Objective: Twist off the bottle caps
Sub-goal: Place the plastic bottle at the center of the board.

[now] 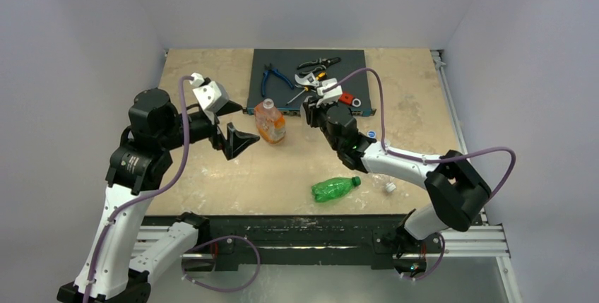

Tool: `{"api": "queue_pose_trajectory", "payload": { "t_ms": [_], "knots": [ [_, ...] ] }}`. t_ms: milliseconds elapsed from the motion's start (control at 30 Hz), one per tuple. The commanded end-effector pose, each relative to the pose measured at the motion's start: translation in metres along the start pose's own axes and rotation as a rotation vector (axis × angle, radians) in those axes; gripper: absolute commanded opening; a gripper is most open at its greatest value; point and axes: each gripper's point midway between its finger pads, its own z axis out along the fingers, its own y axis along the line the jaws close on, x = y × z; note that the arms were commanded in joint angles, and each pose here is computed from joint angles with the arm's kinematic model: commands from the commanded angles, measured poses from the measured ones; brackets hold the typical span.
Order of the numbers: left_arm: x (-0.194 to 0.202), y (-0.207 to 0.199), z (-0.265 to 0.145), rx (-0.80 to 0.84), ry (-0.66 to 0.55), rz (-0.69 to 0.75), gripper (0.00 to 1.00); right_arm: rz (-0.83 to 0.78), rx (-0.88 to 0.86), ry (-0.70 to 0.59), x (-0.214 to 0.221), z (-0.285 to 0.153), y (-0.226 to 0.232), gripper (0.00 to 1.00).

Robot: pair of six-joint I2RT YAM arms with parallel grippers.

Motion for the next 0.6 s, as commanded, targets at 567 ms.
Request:
{"api": "queue_pose_trajectory", "payload": {
  "t_ms": [567],
  "knots": [
    [-0.015,-0.006,-0.002,0.032,-0.050,0.068,1.00,0.022,0.074,-0.059,-0.003,0.004,-0.011,0.40]
  ]
}}
